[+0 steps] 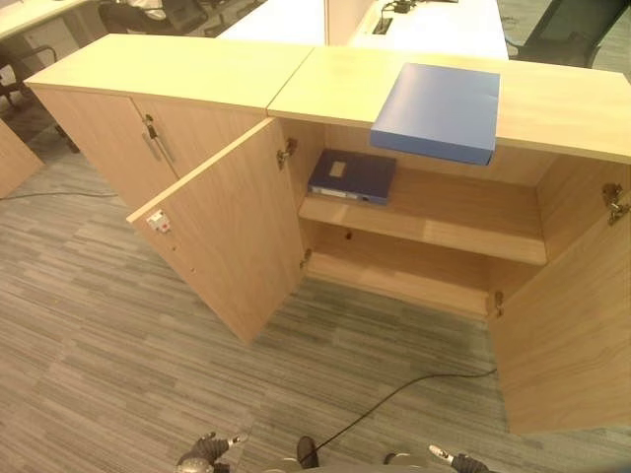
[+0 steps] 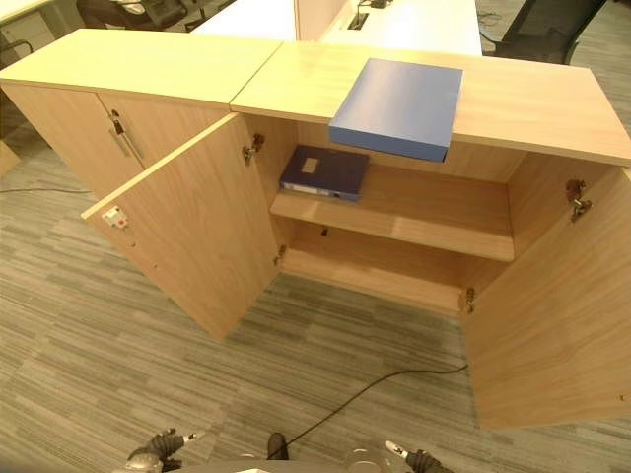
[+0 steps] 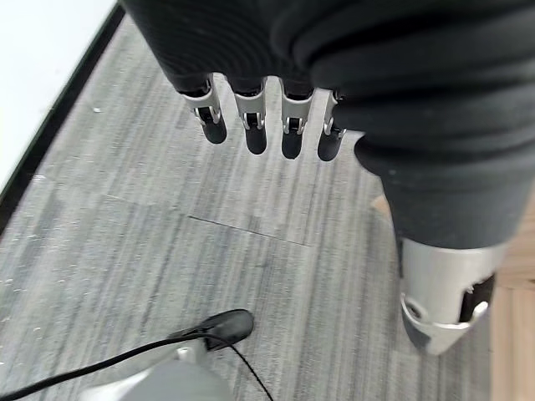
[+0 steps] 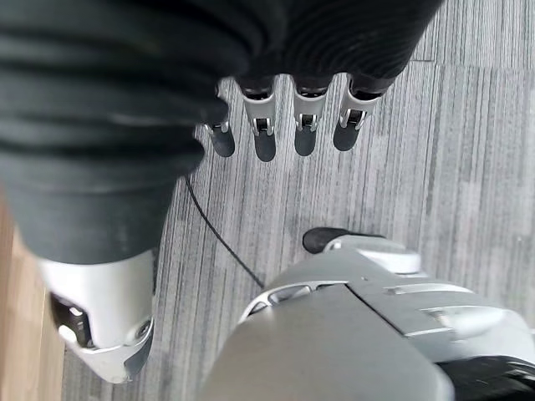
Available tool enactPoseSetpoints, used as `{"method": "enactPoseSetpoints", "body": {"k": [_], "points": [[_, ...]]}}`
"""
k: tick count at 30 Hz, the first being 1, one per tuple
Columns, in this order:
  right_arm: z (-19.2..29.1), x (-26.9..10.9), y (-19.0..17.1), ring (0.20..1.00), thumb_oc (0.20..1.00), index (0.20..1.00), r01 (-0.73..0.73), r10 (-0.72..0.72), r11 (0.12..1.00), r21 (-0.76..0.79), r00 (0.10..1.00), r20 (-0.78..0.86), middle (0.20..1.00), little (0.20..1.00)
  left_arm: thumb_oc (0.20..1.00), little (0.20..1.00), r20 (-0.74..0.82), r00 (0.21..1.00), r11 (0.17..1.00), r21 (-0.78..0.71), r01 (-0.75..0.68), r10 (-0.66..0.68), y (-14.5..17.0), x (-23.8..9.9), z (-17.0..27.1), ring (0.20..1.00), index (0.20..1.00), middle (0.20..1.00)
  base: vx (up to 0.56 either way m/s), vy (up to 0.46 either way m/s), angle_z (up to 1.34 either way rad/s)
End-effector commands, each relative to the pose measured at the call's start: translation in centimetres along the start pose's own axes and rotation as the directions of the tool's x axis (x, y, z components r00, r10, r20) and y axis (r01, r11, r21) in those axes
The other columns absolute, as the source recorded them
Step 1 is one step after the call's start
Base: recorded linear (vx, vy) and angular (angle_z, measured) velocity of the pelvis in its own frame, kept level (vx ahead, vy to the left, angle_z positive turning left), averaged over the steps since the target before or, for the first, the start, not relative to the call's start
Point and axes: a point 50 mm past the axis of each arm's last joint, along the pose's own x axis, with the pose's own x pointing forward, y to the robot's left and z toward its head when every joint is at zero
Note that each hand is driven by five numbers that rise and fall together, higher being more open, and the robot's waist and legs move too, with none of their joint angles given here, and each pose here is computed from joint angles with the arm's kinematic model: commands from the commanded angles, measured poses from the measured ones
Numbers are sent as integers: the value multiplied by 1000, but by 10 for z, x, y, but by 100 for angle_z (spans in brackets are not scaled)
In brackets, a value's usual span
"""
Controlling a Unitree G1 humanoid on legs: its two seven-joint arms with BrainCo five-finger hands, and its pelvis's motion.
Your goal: Put the empty folder in the office cabinet
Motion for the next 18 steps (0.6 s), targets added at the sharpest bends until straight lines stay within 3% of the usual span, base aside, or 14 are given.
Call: {"method": "enactPoseSetpoints", "body": {"k": [1, 9, 18], "points": [[2, 1, 3, 1000, 1000, 1000, 2, -2, 1000, -21, 1000, 0, 1000, 1000, 1000, 1000, -12, 999, 998, 53, -35, 36, 14, 0, -8, 1000, 1000, 1000, 149, 115, -52], [20, 1, 9, 1000, 1000, 1000, -8, 10, 999, -34, 998, 58, 1000, 1000, 1000, 1000, -19, 999, 996, 76, -35, 36, 14, 0, -10, 1000, 1000, 1000, 55, -15, -36], [-1, 1, 6, 1000, 1000, 1000, 0, 0, 999, -45, 1000, -17, 1000, 1000, 1000, 1000, 86, 996, 999, 40, 28, -31, 3, 0, 17, 1000, 1000, 1000, 194, -231, -11]]}}
